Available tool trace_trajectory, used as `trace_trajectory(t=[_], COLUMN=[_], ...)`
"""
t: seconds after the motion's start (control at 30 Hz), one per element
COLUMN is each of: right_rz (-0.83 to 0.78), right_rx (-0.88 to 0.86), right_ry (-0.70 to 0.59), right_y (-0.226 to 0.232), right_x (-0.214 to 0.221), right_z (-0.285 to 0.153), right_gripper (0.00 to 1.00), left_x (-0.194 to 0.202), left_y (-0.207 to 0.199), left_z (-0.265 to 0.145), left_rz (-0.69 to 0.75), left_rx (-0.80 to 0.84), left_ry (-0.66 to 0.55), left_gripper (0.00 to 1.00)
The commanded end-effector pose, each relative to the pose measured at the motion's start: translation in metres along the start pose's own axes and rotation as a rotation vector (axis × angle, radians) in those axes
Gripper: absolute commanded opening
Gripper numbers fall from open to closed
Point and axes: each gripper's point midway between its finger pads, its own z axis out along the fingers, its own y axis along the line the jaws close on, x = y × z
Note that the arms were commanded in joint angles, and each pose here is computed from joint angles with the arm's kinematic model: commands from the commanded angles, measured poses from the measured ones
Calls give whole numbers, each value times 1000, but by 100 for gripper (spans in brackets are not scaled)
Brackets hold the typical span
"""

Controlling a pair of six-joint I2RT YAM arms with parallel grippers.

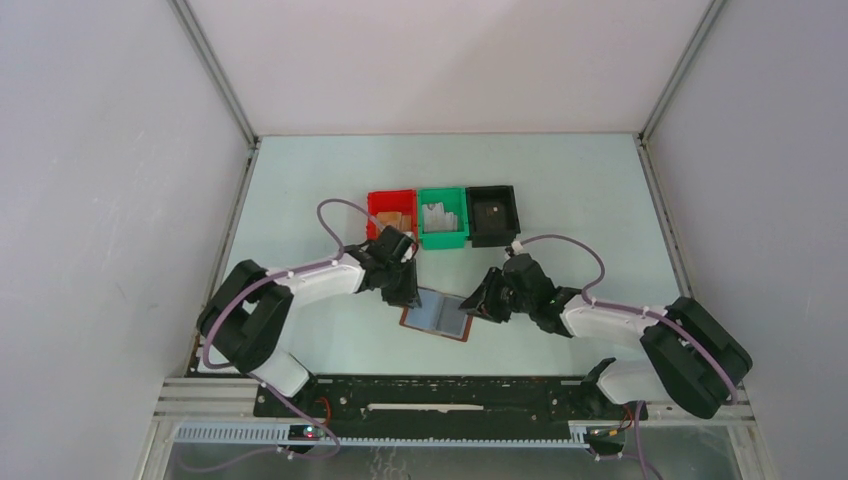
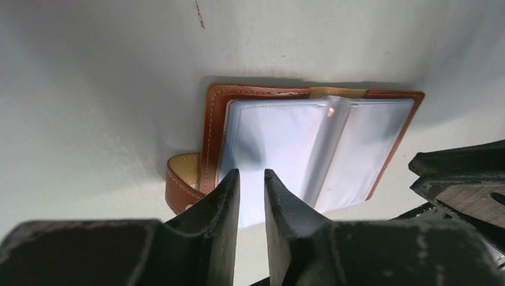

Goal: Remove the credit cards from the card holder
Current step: Remove the credit card from the card holder.

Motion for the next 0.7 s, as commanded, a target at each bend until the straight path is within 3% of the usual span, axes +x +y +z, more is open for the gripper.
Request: trace_trajectory(t=[0.0,0.67], right_rz=[0,-10], right_rx=[-1,-37], right_ry=[4,59], right_y=[-2,8], right_x=[0,7], right_z=[5,23], right_gripper=[39,39], left_x=[10,22], left_y=[15,13], left_z=[13,25], left_rz=[12,-15], left_rx=[-34,3], left_ry=[29,66], left_gripper=[26,26])
